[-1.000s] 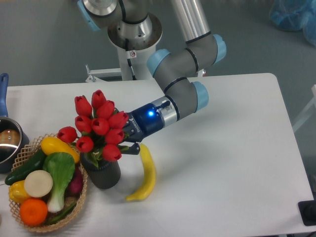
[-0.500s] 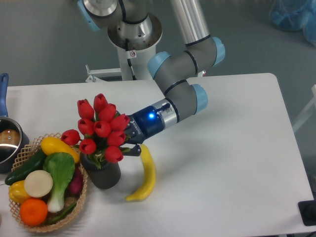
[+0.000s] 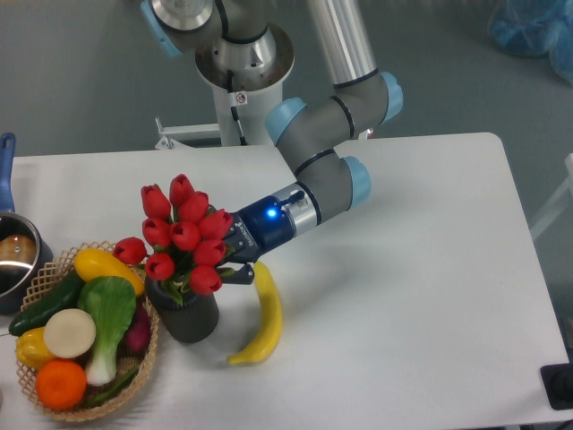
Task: Insert the flowers into the vase
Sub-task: 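Push the tulips further down into the vase and settle them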
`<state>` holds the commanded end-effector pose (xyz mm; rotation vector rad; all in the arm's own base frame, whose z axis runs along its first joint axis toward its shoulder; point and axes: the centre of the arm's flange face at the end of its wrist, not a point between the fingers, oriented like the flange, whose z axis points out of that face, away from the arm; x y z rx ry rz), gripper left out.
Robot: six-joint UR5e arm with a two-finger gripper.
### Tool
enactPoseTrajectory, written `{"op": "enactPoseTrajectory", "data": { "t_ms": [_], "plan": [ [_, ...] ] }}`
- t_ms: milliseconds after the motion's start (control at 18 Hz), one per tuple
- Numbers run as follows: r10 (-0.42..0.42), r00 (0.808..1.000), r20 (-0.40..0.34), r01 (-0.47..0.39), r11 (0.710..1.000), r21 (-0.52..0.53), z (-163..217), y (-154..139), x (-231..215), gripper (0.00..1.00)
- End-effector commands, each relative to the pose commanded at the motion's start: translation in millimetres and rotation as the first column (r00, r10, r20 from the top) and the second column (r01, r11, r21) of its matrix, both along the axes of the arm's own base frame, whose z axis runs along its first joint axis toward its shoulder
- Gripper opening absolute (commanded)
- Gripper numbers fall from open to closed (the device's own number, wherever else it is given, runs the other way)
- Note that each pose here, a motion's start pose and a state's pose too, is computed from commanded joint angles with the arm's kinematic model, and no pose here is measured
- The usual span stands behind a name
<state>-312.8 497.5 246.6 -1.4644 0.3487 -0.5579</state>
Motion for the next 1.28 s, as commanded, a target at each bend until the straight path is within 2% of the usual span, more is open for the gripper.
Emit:
{"op": "enactPoseTrajectory", "data": {
  "t_ms": [556,944,1000,1278],
  "plan": [
    [-0.002,1.0,0.013,0.002,1.0,-0.011,-7.4,-3.0,5.8,0.28],
    [-0.003,1.0,0.012,0.003,1.0,-0.01,-7.5,-2.2,6.1,0.35],
    [-0.003,1.0,0.011,0.003,1.0,-0.009,-7.0,-1.9,5.7,0.4],
    [-0.003,1.0,0.011,0.003,1.0,-0.009,-7.0,-1.9,5.7,0.42]
  ]
}}
